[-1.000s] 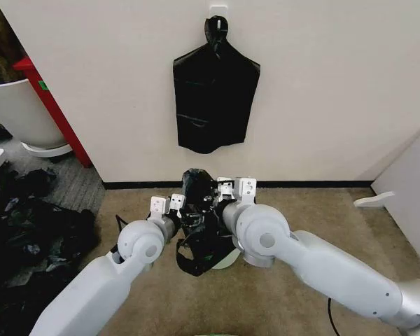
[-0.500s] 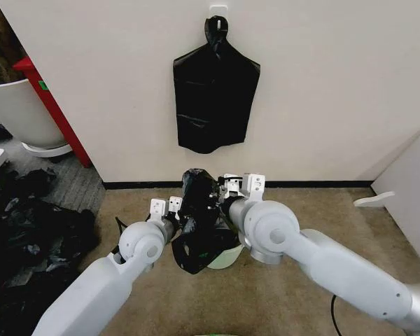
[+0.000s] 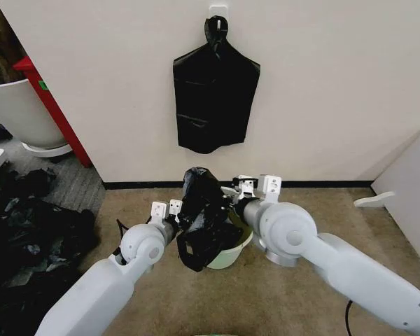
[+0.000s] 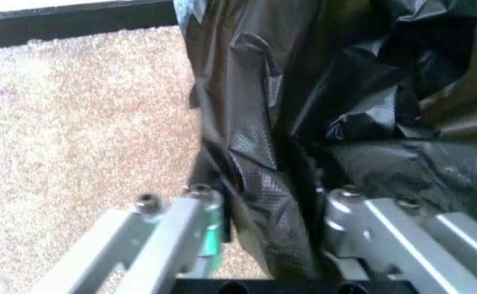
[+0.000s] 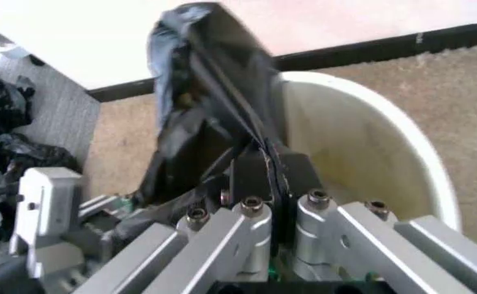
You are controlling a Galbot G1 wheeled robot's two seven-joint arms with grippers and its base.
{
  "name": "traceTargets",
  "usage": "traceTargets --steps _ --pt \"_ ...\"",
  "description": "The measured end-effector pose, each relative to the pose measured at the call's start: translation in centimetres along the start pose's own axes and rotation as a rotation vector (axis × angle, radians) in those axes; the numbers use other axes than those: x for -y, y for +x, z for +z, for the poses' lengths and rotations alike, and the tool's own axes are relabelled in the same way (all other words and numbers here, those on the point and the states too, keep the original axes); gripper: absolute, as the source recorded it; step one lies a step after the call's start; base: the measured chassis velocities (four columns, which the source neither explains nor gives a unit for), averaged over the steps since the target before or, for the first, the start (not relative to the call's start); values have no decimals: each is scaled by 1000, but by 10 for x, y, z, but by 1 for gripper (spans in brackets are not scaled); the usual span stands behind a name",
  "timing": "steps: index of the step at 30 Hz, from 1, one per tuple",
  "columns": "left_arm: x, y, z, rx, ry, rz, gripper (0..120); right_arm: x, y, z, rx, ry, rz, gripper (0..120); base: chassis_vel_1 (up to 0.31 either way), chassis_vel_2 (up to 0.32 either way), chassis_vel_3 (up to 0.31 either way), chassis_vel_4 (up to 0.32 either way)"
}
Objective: Place the garbage bag over the trash bin.
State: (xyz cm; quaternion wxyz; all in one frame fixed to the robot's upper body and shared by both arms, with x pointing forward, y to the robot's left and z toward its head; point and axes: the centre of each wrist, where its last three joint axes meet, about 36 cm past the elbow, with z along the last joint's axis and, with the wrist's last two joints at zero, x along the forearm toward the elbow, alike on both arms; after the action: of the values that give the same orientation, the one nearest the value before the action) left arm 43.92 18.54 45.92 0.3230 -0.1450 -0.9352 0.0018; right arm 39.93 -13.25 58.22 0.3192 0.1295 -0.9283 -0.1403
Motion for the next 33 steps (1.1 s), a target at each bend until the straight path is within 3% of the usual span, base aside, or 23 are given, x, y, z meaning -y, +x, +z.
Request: traceTargets --steps 5,24,28,33 --pt "-1 -2 5 2 10 -7 5 16 10 -1 12 -11 15 0 0 0 0 0" --pt "-3 7 17 40 58 -52 5 52 36 -1 -2 -42 70 0 0 0 0 0" --pt "-8 14 17 78 90 -58 5 52 43 -2 2 -53 65 0 0 0 0 0" --pt "-17 35 10 214 145 -9 4 45 63 -8 48 -48 24 0 0 0 0 0"
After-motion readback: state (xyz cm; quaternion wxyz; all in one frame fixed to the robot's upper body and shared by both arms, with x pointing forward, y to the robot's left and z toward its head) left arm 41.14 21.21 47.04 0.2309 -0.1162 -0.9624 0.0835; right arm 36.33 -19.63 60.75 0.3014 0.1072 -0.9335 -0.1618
